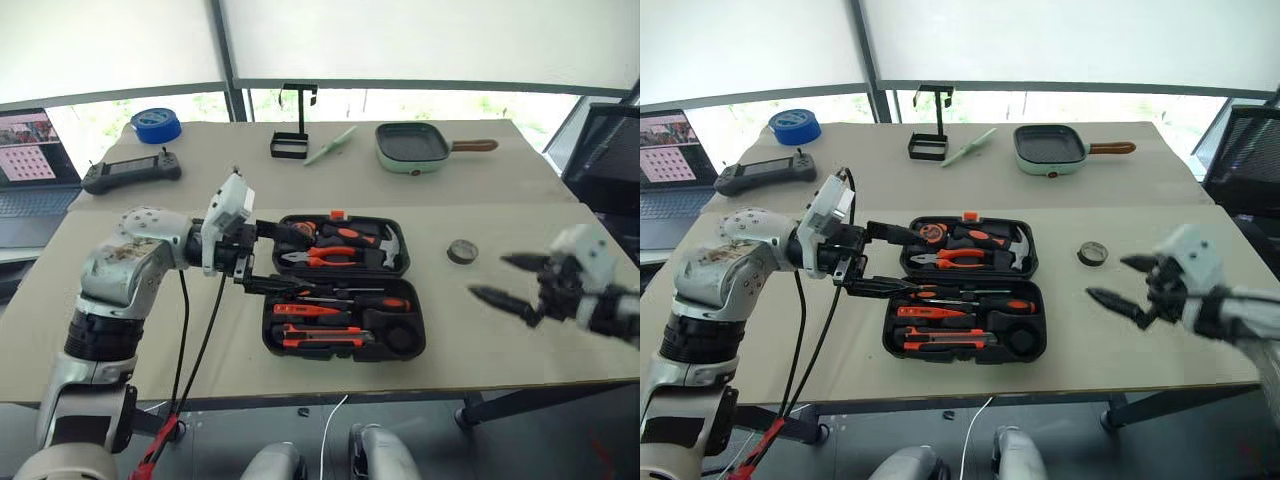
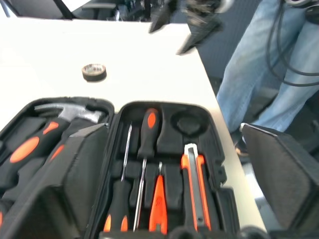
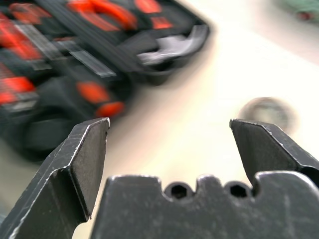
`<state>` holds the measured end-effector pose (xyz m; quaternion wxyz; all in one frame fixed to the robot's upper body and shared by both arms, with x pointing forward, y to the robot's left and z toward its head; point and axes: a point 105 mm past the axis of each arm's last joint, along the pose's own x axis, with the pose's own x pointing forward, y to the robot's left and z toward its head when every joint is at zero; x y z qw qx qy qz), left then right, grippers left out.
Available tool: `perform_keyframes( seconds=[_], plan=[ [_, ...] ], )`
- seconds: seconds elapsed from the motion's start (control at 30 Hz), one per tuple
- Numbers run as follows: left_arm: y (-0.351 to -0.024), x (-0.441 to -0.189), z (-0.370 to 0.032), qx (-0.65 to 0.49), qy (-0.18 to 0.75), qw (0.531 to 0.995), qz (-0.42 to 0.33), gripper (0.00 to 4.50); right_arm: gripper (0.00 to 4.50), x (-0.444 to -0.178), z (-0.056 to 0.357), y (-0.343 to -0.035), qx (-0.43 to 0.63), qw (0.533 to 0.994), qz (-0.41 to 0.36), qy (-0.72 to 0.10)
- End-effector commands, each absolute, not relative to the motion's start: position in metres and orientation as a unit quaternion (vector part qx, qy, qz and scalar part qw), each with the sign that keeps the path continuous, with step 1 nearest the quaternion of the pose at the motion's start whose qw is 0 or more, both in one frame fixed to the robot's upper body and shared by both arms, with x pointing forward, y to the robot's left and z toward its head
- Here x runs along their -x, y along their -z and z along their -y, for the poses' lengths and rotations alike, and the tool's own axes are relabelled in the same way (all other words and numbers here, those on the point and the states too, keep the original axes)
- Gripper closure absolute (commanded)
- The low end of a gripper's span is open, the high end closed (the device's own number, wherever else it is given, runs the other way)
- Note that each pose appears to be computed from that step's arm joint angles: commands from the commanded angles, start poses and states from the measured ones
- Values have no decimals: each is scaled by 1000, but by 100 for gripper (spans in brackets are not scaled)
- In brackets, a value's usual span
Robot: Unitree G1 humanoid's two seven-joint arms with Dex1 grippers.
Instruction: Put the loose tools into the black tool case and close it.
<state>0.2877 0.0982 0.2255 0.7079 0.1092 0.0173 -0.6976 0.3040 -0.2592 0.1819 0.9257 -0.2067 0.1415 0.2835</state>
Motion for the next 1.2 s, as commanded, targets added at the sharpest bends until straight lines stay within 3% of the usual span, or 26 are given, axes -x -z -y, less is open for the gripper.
perform_keyframes(
  seconds=[0.03, 0.2, 0.4, 0.5, 0.73, 0.93, 1.07, 1.2],
  plan=[
    [-232, -278, -90, -114, 705, 700, -2, 8, 0, -336, 263, -167, 251, 911, -165, -282],
    [-229, -273, -89, -126, 706, 697, -8, 8, 0, -371, 264, -156, 276, 905, -177, -270],
    [-228, -273, -93, -138, 693, 707, -7, 8, 0, -395, 270, -148, 284, 910, -188, -236],
    [-227, -272, -94, -139, 693, 708, -8, 0, 73, -401, 270, -144, 288, 909, -194, -231],
    [-229, -274, -93, -149, 691, 707, -5, 0, 317, -412, 270, -137, 296, 908, -213, -208],
    [-230, -278, -92, -151, 691, 706, -2, 0, 317, -412, 270, -135, 305, 902, -217, -215],
    [-230, -279, -90, -153, 693, 705, 0, 0, 429, -413, 271, -136, 316, 901, -210, -210],
    [-223, -278, -92, -155, 697, 700, -15, 0, 444, -406, 267, -152, 308, 904, -179, -238]
  ],
)
